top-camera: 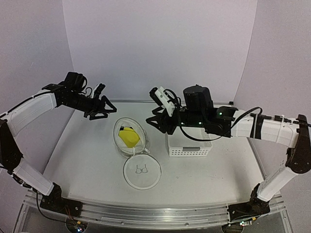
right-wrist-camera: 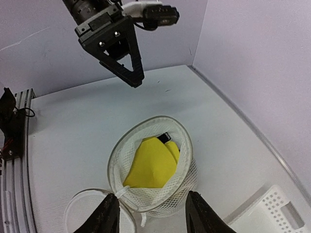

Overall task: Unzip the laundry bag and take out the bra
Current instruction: Hold the laundry bag at the center of the board.

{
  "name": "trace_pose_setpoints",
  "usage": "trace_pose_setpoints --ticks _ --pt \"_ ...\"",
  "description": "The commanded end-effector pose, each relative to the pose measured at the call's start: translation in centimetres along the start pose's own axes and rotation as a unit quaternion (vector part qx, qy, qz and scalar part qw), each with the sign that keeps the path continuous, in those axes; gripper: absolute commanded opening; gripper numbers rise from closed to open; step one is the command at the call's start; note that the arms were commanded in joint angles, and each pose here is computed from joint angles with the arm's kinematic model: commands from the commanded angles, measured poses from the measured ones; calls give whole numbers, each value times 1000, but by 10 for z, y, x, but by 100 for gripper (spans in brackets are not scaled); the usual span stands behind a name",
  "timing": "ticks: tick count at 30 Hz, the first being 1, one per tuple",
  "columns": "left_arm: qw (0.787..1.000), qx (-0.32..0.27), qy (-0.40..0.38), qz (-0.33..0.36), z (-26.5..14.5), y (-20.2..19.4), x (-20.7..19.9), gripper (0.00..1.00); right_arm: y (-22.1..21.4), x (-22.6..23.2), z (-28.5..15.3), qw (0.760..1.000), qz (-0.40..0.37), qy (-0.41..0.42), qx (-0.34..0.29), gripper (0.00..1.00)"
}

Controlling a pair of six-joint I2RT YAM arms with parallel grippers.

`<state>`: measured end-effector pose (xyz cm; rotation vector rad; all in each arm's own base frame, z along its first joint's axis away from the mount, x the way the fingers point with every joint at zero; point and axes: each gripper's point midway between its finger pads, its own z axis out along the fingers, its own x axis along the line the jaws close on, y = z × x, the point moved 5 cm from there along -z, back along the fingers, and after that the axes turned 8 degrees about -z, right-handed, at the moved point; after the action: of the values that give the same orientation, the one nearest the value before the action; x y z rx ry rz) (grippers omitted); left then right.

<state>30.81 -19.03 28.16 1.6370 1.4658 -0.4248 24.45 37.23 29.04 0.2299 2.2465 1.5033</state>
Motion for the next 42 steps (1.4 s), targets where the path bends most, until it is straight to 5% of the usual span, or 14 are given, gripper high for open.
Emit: trace_pose_setpoints --ticks 1,16,30,36,42 --pt "995 -67 69 34 -30 12 -5 73 -5 4 23 991 116 46 54 49" --pt "994 -12 98 36 16 20 21 73 -8 -4 98 956 275 46 92 45" --pt "980 36 192 35 74 27 65 70 -34 1 92 938 322 24 126 47" --pt "979 61 192 28 91 23 76 54 -44 3 87 935 325 15 137 47" --pt "979 70 193 21 97 21 81 15 -46 5 85 933 331 17 139 47"
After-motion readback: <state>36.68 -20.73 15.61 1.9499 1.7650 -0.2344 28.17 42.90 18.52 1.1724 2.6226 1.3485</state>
